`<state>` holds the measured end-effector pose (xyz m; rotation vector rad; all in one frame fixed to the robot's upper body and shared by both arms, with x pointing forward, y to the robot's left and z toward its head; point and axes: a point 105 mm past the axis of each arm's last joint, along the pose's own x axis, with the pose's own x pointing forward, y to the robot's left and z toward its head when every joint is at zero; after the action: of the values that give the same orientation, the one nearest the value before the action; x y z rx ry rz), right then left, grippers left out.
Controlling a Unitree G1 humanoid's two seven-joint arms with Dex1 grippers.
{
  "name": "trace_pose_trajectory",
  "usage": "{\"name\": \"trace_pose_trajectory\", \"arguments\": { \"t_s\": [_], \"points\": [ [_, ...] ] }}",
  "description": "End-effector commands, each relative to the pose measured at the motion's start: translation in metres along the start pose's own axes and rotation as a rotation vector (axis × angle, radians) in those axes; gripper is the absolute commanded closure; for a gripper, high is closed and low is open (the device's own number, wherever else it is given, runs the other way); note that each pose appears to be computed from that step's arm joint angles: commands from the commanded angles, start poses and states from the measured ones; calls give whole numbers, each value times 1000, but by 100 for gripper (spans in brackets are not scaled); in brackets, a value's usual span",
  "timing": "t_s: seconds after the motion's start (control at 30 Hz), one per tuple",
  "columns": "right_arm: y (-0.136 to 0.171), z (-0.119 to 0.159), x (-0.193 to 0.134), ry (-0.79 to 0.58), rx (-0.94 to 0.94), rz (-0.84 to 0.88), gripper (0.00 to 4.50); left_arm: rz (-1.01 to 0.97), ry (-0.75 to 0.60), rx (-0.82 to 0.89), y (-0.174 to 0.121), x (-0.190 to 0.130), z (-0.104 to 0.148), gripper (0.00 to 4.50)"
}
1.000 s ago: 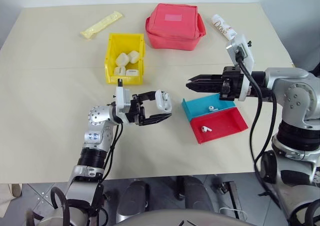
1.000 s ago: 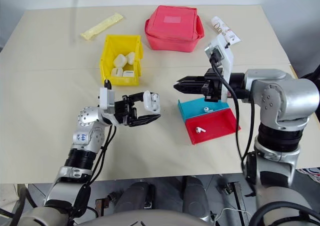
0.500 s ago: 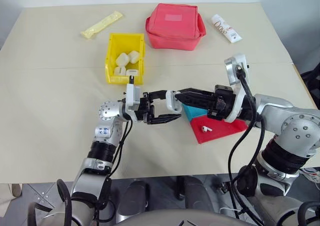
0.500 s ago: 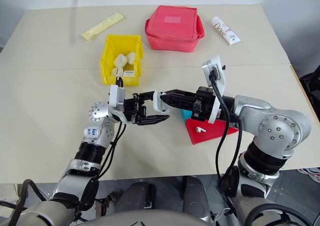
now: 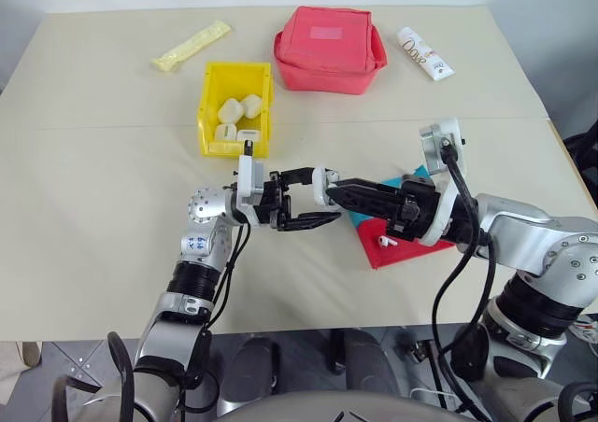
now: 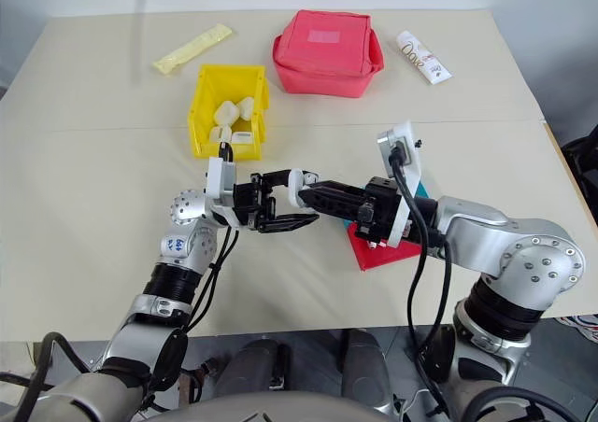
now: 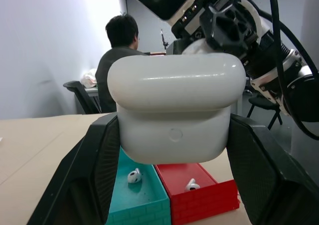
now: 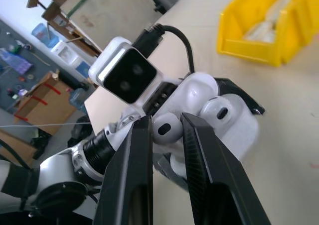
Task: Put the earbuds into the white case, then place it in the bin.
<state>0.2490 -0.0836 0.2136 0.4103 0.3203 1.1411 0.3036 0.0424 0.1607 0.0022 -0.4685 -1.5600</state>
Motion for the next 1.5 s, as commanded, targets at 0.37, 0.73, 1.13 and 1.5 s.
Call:
{"name": "trace_pose_trajectory", "arguments": {
  "t_s": [0.37,0.73,1.13,1.5],
  "points": [
    [-4,-8,-3,51,28,-47,403,-41,-88,27,-3,7,21,171],
    [-10,-15,-3,125,-48,-49,403,-73,-90,35,-8,9,22,171],
    [-10,-13,-8,140,-128,-47,368,-72,-74,32,-9,9,19,171],
    [-4,-8,-8,140,-179,-34,250,-64,-54,20,-9,6,15,171]
  ]
}}
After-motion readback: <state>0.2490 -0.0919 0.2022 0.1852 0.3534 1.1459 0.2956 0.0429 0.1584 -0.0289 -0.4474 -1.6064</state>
